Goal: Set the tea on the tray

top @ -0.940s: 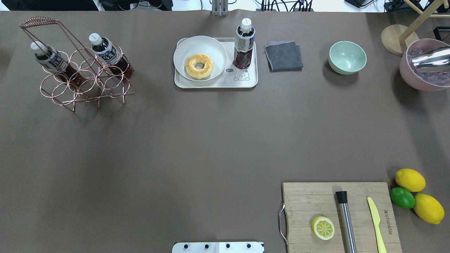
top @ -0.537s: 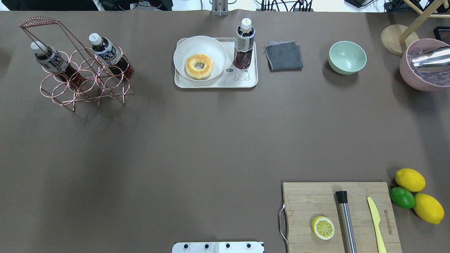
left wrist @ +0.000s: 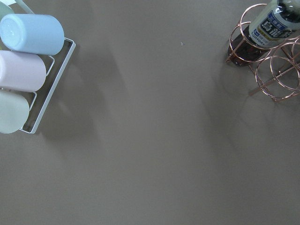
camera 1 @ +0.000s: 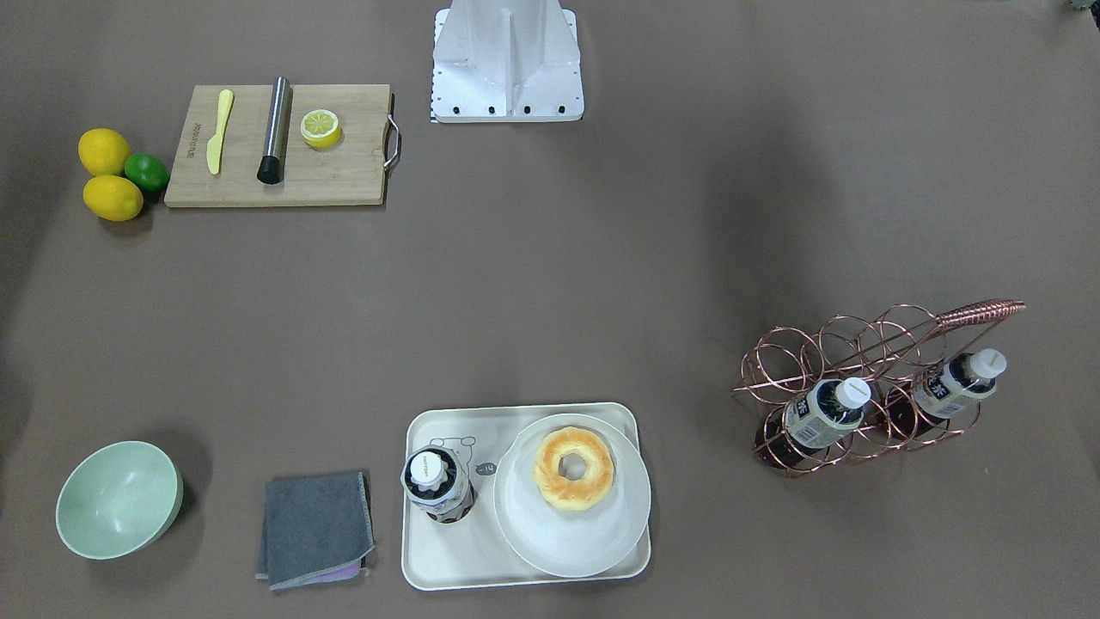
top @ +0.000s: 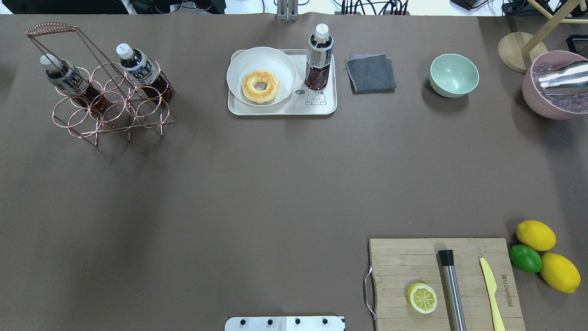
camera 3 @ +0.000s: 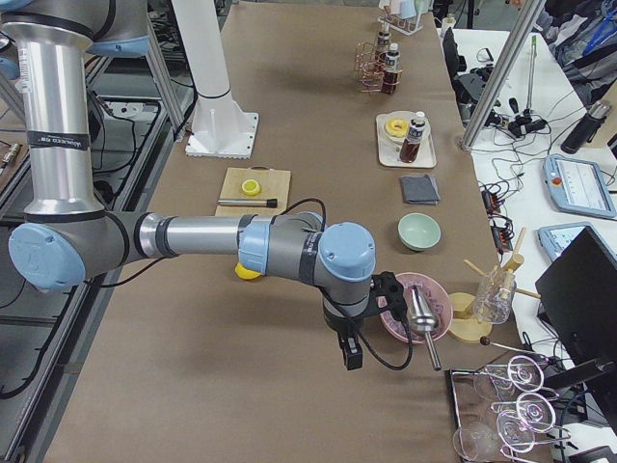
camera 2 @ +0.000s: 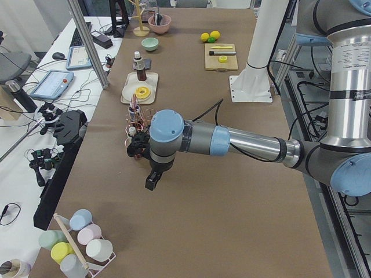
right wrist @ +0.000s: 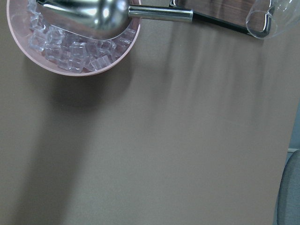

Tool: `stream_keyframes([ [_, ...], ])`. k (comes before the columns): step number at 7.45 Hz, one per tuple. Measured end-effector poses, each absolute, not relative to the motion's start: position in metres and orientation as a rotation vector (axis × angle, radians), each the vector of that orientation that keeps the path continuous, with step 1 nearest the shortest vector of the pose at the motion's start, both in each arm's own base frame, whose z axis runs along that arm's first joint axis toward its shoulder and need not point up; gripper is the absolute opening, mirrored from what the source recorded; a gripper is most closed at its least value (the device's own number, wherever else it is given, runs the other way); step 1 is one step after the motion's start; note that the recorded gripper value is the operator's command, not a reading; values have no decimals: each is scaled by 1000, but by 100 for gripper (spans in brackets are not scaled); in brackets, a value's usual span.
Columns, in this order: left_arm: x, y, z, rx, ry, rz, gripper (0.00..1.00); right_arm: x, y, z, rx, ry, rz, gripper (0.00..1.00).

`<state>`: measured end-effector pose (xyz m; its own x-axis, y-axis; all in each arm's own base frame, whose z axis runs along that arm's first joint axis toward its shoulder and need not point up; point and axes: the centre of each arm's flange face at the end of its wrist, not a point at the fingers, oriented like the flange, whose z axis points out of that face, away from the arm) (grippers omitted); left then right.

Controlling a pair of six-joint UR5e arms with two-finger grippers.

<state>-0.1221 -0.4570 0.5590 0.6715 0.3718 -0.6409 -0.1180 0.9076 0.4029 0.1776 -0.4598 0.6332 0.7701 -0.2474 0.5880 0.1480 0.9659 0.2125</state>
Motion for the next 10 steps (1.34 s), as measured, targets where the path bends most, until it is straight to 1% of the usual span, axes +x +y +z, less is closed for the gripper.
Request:
stream_keyframes([
  [4, -155, -448, 599, 309, 809, 184, 97, 179, -464, 611, 194, -649, -209, 100],
  [10, -165, -442, 616, 314, 803, 160, 97, 176, -461, 603, 211, -659, -209, 100],
])
